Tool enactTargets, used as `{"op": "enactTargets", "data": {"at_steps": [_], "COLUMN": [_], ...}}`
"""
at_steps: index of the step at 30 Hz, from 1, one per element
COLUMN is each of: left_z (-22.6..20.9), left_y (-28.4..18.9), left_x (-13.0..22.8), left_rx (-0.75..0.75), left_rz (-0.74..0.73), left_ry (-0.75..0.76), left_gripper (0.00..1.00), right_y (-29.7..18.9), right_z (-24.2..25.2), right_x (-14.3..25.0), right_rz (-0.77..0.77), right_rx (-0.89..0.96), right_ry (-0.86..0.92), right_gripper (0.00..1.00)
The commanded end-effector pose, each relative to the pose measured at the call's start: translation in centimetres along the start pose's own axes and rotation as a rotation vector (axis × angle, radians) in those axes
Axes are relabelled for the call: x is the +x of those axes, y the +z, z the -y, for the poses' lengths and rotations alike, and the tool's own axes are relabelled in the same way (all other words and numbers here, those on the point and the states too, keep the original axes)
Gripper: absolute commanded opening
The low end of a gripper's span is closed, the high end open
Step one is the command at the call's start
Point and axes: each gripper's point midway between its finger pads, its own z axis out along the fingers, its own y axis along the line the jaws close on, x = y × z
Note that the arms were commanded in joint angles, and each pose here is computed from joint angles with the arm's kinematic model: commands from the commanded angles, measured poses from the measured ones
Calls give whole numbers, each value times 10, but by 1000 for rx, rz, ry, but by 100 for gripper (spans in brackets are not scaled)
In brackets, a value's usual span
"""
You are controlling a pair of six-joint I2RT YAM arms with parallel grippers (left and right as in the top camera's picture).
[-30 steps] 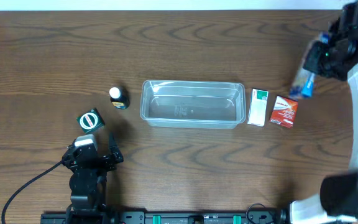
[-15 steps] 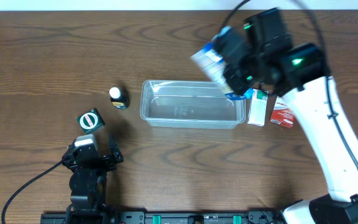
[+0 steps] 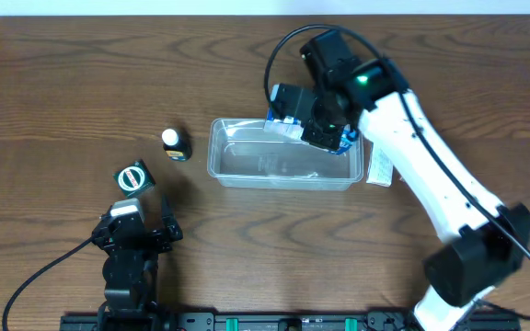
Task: Pack container
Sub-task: 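Carry the blue box over the container and lower it inside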
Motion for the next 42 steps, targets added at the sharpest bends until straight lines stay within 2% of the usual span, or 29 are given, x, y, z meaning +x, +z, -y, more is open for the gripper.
{"op": "enactTargets", "data": {"at_steps": [1, 10, 16, 17, 19, 25, 31, 37, 40, 42], "left_z": [-2, -2, -2, -2, -2, -2, -2, -2, -2, -2], "left_y": [3, 3, 3, 3, 3, 3, 3, 3, 3, 3], "left_x": [11, 11, 11, 11, 11, 11, 11, 11, 11, 11], "left_rx": [-9, -9, -9, -9, -9, -9, -9, -9, -9, -9], "left_rz": [-28, -28, -28, -28, -28, -28, -28, -28, -28, -28], "left_ry": [-7, -7, -7, -7, -7, -7, -7, -7, -7, -7], "left_gripper": [98, 98, 98, 98, 98, 98, 98, 98, 98, 98], "right_y": [14, 63, 73, 73, 74, 72, 55, 27, 24, 24], "right_z": [10, 18, 22, 22, 23, 12, -8, -20, -19, -11], "right_x": [7, 22, 29, 28, 27, 21, -3, -21, -18, -15], "right_rz": [-64, -181, -225, -223, -219, -221, -179, -117, -121, -116], "right_rx": [33, 17, 28, 29, 33, 22, 42, 78, 80, 90], "right_ry": [-32, -45, -48, -48, -49, -74, -88, -99, -91, -67], "right_gripper": [1, 1, 2, 5, 21, 25, 17, 24, 16, 15]}}
